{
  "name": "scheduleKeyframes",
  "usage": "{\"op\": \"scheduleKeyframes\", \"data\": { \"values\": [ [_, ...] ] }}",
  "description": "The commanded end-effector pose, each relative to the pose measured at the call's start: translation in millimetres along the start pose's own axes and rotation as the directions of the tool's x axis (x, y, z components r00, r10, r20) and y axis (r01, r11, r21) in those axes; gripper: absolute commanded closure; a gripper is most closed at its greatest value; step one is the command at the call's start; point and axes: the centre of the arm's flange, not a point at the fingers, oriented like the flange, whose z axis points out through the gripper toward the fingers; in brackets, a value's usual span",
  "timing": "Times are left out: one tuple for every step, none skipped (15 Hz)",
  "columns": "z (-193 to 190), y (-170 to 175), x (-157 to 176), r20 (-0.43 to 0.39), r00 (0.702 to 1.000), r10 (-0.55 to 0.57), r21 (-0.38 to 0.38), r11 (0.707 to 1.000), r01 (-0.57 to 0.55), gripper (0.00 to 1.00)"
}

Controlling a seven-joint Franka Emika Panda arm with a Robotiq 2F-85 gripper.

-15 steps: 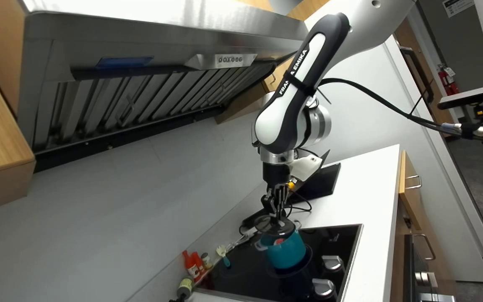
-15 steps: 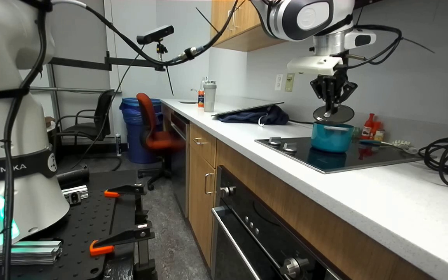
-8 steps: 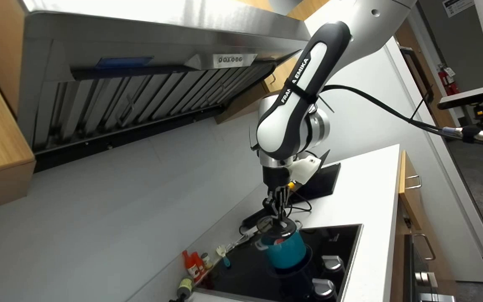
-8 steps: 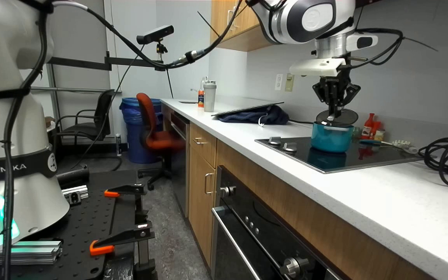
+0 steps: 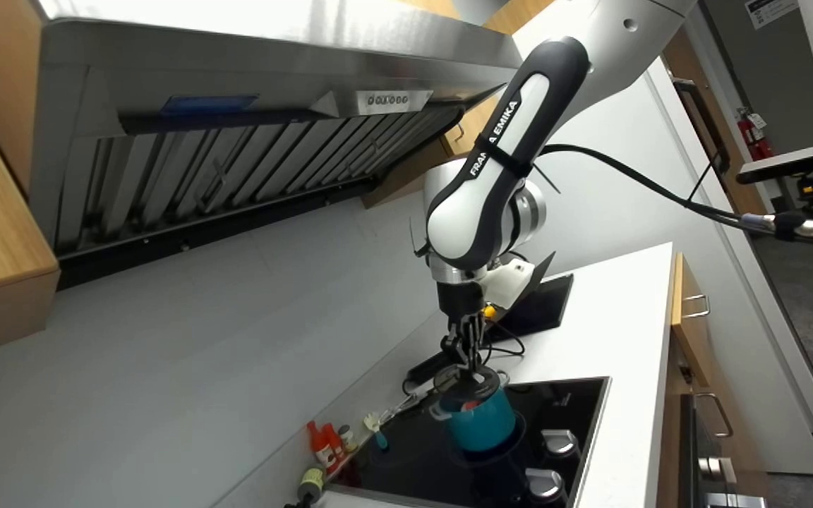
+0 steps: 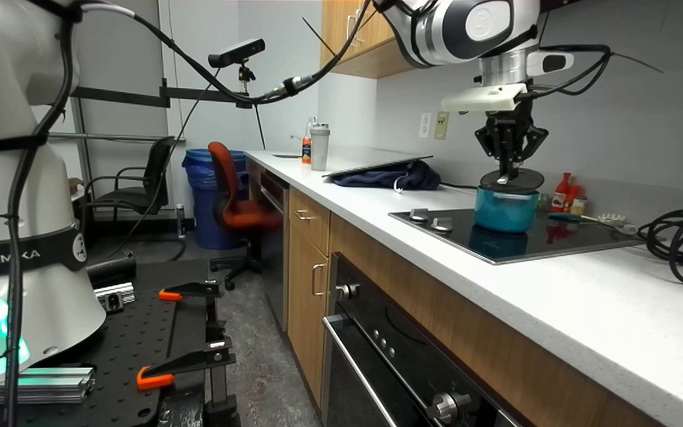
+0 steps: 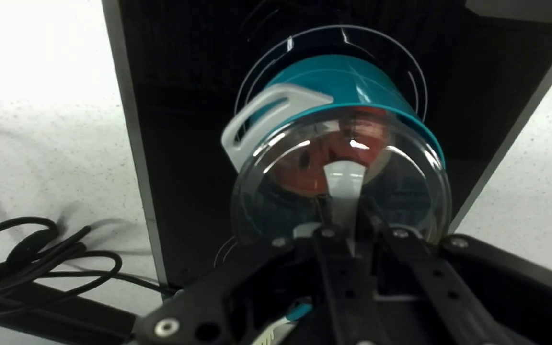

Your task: Put the lid on the pot

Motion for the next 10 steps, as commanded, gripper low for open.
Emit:
{"op": "scheduleKeyframes", "data": {
  "values": [
    [5.0, -0.7, 7.9, 0.051, 0.999, 0.007, -0.026, 1.000, -0.006, 0.60],
    [5.2, -1.5, 7.3, 0.057, 0.998, 0.007, -0.026, 1.000, -0.005, 0.59],
    [6.2, -1.6, 5.8, 0.069, 0.998, 0.005, -0.026, 1.000, -0.003, 0.52],
    [7.8, -1.1, 4.7, 0.080, 0.997, 0.004, -0.029, 1.000, -0.002, 0.45],
    [9.0, -0.1, 4.0, 0.087, 0.996, 0.005, -0.029, 1.000, -0.003, 0.38],
    [10.5, 0.6, 2.8, 0.094, 0.996, 0.007, -0.029, 1.000, -0.004, 0.30],
    [11.7, -0.3, -0.8, 0.100, 0.995, 0.007, -0.029, 1.000, -0.004, 0.23],
    [12.8, -0.5, -2.2, 0.102, 0.995, 0.007, -0.029, 1.000, -0.004, 0.14],
    [14.1, 0.0, -1.3, 0.105, 0.994, 0.006, -0.029, 1.000, -0.003, 0.08],
    [15.7, 0.9, 2.1, 0.108, 0.994, 0.006, -0.030, 1.000, -0.003, 0.00]
  ]
}}
